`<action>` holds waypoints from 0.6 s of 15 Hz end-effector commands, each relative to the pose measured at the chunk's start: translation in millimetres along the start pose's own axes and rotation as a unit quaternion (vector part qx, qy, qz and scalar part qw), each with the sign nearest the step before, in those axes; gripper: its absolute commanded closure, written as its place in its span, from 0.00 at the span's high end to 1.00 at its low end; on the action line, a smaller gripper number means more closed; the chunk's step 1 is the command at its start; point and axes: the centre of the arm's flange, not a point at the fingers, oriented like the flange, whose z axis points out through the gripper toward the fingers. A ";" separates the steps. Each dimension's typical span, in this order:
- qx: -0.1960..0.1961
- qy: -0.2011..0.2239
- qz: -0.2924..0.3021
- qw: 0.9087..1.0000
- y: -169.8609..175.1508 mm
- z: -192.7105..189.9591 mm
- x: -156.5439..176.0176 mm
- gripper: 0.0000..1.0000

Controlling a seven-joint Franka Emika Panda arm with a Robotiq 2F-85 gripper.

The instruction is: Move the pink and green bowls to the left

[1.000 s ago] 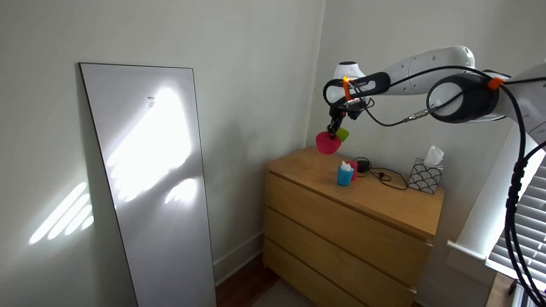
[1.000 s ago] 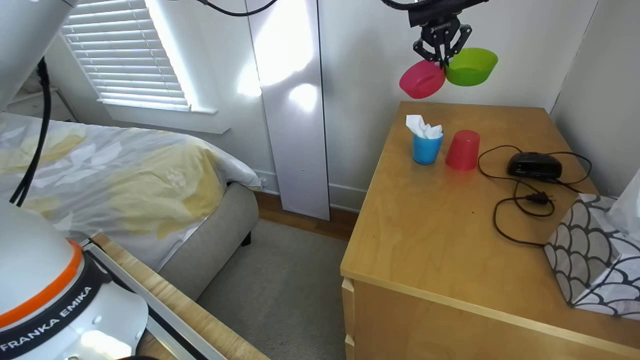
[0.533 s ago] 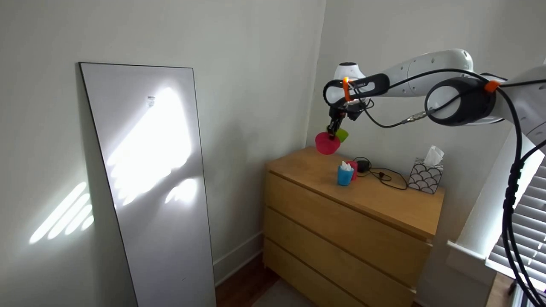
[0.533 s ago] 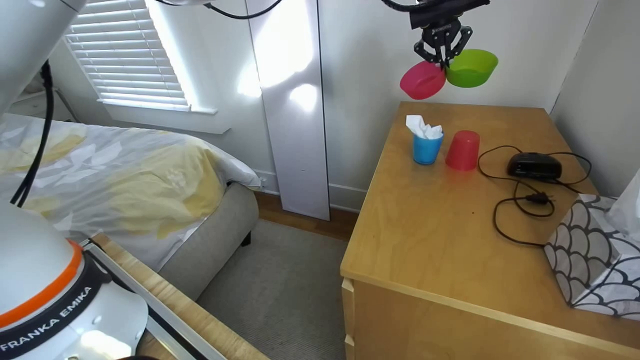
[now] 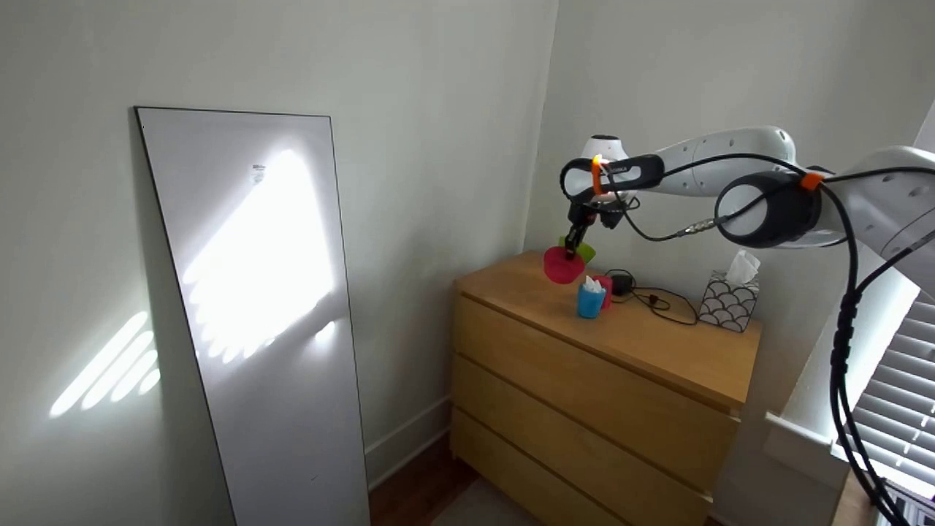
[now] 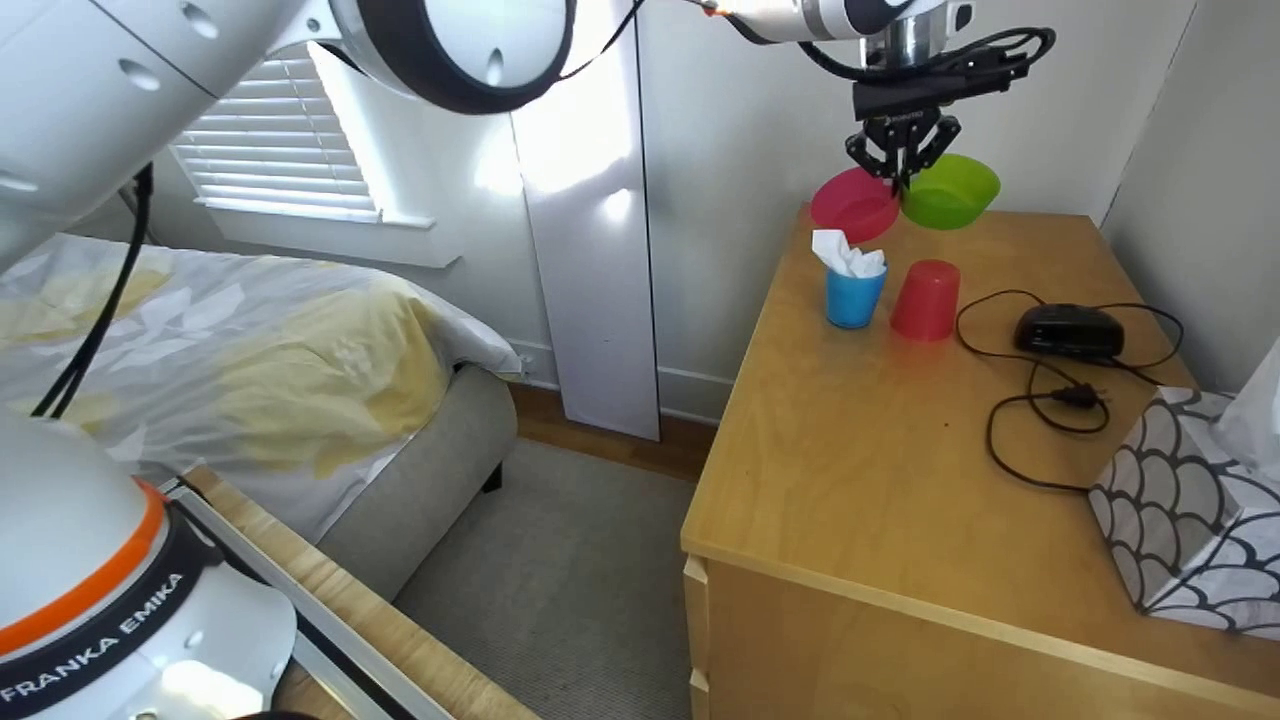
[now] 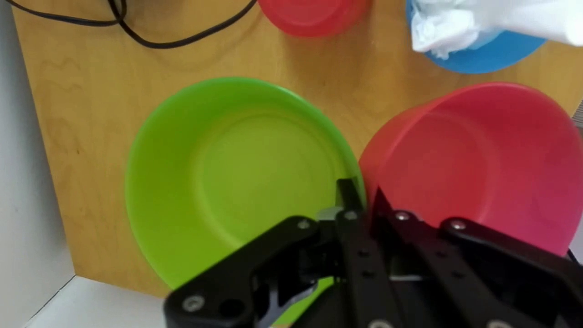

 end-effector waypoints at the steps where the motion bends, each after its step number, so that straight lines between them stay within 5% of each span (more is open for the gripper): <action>1: 0.034 0.019 0.004 0.999 43.4 35.8 30.0 0.02; 9: 0.058 -0.001 0.053 0.997 50.2 83.0 24.3 0.02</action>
